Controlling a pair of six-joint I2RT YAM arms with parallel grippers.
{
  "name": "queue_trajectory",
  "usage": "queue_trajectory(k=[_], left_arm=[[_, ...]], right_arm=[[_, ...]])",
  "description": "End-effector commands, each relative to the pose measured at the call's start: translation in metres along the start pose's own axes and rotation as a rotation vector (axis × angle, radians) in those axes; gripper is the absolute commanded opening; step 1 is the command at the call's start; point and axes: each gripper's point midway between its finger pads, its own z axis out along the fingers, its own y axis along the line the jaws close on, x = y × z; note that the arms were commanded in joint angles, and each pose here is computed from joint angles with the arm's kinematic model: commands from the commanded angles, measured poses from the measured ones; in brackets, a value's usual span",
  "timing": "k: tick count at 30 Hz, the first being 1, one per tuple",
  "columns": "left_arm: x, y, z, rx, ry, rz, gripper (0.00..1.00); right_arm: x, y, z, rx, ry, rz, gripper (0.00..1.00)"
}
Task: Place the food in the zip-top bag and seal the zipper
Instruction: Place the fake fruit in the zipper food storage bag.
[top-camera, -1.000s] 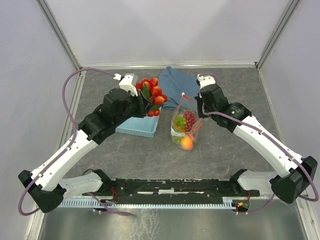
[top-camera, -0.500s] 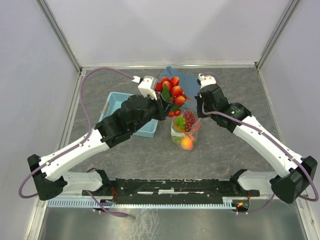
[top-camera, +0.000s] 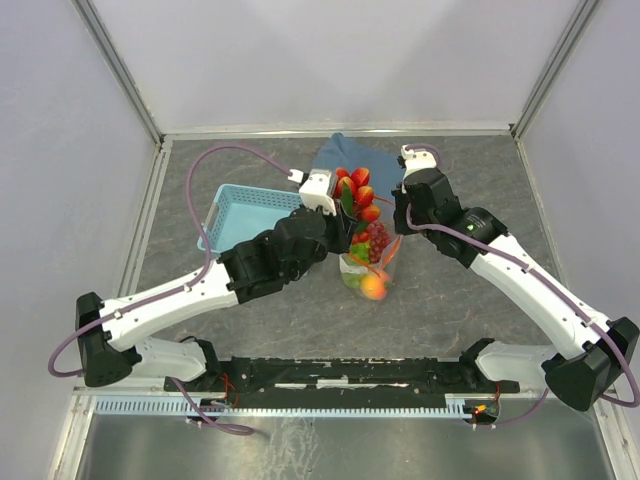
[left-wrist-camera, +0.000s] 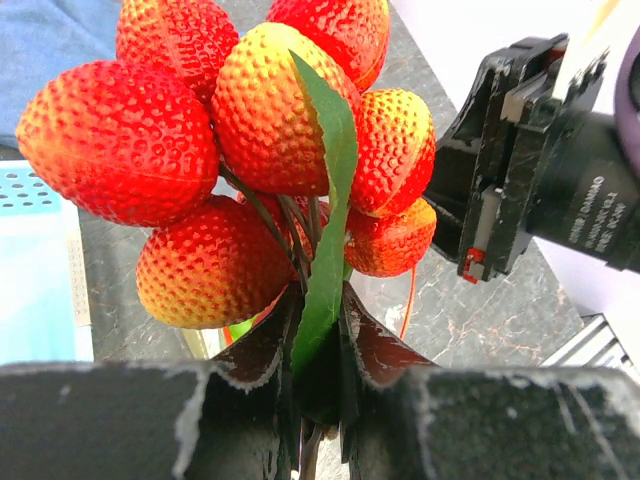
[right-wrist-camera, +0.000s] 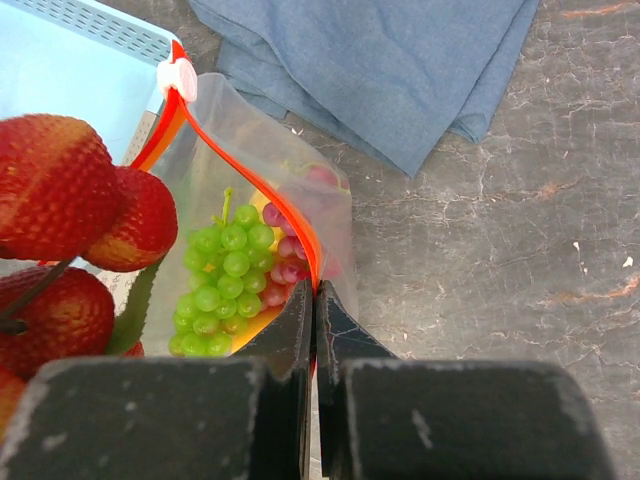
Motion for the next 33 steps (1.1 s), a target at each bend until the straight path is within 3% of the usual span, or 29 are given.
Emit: queue_trajectory(k=[1, 10, 33], left_arm=[[-0.002, -0.002, 0.002, -0.040, -0.049, -0.029, 0.03], [0.032, -0.007, -0.002, -0.075, 0.012, 0.044, 0.03], [0.099, -0.003, 0.009, -0.126, 0.328, 0.243, 0.03]], right_arm=[[-0.019, 0.006, -0.007, -0.031, -0.074, 0.047, 0.02], [-0.020, 0.008, -0.005, -0.035, -0.071, 0.059, 0.01], [-0.023, 0.022, -0.004, -0.108, -0.076, 0.073, 0.02]])
